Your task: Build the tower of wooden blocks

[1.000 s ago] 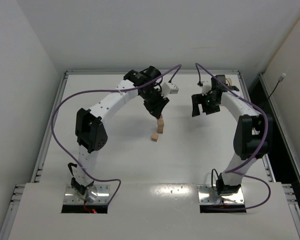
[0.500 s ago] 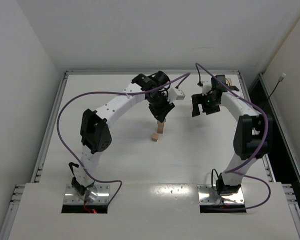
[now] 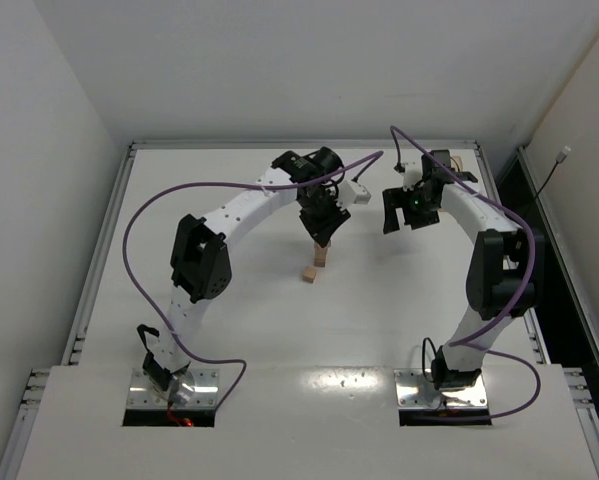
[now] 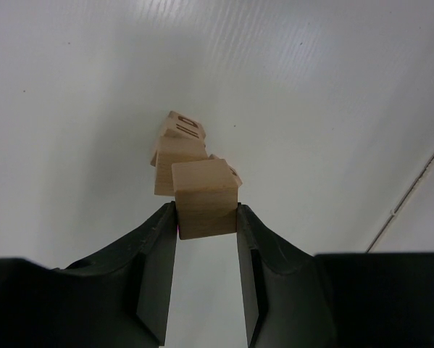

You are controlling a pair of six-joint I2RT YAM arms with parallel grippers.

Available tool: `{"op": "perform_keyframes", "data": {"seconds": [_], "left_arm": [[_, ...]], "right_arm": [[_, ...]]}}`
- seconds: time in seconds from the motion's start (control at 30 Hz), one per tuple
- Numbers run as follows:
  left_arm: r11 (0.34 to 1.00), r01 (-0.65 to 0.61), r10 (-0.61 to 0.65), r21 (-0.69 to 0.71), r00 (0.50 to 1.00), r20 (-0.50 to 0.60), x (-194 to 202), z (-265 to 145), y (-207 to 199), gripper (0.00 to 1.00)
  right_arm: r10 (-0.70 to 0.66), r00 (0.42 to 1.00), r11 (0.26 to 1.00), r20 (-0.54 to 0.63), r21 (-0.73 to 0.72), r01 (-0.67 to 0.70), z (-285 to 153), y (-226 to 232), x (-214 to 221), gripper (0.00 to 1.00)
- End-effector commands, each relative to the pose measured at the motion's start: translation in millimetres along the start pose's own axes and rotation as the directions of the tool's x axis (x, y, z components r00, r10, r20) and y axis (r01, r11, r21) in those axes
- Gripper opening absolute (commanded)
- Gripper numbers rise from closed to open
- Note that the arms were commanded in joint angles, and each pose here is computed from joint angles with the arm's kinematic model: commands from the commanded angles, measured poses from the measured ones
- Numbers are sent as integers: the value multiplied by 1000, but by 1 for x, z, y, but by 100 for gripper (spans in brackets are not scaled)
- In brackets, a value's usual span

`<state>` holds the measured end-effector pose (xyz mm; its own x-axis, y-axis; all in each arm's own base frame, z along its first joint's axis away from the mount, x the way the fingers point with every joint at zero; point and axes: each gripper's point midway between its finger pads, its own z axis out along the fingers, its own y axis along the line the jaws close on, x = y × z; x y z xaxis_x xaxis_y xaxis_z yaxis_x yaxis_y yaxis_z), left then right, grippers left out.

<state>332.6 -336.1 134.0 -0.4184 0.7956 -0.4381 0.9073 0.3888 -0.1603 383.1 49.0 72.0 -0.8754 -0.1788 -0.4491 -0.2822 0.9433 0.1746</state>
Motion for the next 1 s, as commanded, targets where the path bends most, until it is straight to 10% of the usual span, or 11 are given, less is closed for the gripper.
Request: {"op": "perform_keyframes", "data": {"seconds": [0.0,0.97], "left_arm": [[1000,-18,18,4,999,43,-14,-8,-4,0],[999,36,-35,-17,997,65,-15,-4,16,0]], "right_arm": [[-27,999,1000,41,-14,27,-7,4,-10,80],[-16,999,1000,34,-11,17,-5,0,-8,80]]}}
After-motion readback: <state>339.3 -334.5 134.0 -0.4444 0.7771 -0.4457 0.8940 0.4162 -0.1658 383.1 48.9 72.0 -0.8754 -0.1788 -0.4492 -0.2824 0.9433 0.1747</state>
